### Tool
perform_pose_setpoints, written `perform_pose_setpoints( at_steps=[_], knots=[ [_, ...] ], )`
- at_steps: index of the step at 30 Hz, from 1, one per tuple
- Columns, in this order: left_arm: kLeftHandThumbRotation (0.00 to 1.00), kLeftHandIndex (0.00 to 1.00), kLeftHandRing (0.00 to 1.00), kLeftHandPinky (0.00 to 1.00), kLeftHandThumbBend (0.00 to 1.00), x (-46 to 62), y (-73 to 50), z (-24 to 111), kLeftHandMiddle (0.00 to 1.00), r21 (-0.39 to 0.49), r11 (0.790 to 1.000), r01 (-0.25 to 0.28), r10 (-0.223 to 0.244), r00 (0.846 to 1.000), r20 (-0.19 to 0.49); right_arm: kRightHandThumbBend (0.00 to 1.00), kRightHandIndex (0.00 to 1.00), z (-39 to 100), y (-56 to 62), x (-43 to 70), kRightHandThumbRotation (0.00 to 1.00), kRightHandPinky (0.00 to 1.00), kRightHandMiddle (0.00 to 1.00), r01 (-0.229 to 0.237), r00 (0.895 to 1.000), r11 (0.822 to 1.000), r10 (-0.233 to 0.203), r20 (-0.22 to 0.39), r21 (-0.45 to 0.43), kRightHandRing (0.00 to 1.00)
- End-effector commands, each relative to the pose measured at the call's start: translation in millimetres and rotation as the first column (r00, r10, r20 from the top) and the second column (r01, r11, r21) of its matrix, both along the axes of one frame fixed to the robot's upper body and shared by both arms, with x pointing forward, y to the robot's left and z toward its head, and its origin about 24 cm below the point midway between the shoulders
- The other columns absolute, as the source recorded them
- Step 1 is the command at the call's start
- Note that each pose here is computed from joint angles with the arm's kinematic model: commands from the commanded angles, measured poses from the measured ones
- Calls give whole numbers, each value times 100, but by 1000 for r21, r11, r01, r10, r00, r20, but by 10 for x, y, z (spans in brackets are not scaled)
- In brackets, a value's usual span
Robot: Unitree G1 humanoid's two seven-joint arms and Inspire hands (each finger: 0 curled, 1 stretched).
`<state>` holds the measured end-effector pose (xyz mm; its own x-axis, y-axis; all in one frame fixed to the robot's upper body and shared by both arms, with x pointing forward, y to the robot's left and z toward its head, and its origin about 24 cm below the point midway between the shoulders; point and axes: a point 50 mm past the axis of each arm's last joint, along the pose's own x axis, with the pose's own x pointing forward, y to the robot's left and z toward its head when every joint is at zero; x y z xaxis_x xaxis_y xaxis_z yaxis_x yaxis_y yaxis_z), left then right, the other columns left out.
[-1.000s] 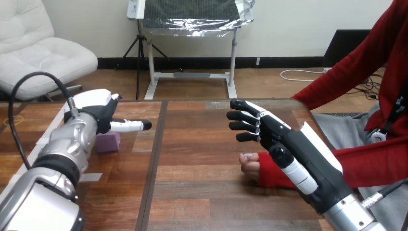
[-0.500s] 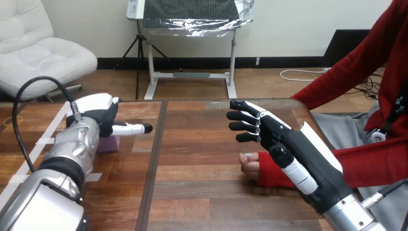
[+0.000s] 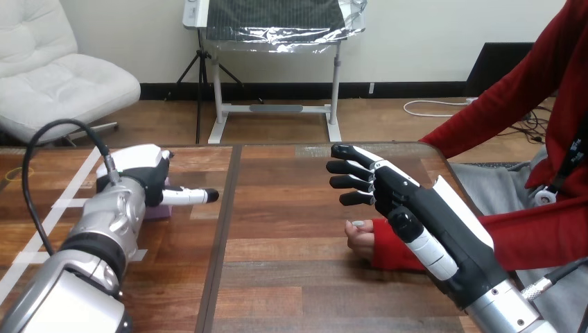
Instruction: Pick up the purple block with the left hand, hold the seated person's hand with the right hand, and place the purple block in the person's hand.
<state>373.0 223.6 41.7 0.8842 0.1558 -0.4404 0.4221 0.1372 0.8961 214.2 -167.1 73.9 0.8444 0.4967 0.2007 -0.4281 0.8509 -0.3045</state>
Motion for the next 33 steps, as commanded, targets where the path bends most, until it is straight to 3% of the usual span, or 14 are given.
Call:
perform_pose_setpoints(
  at_steps=[1, 33],
  knots=[
    [81, 100, 100, 96, 73, 72, -30, 123, 100, 18, 1000, 10, -11, 999, 51, 99, 90, 160, -4, 59, 100, 79, 87, -13, 997, 1000, 13, 82, 7, 84],
    [82, 99, 99, 95, 71, 39, -3, 66, 100, 51, 999, -14, 15, 1000, -16, 100, 90, 170, -3, 60, 100, 79, 87, -16, 996, 1000, 16, 87, 6, 84]
  ],
)
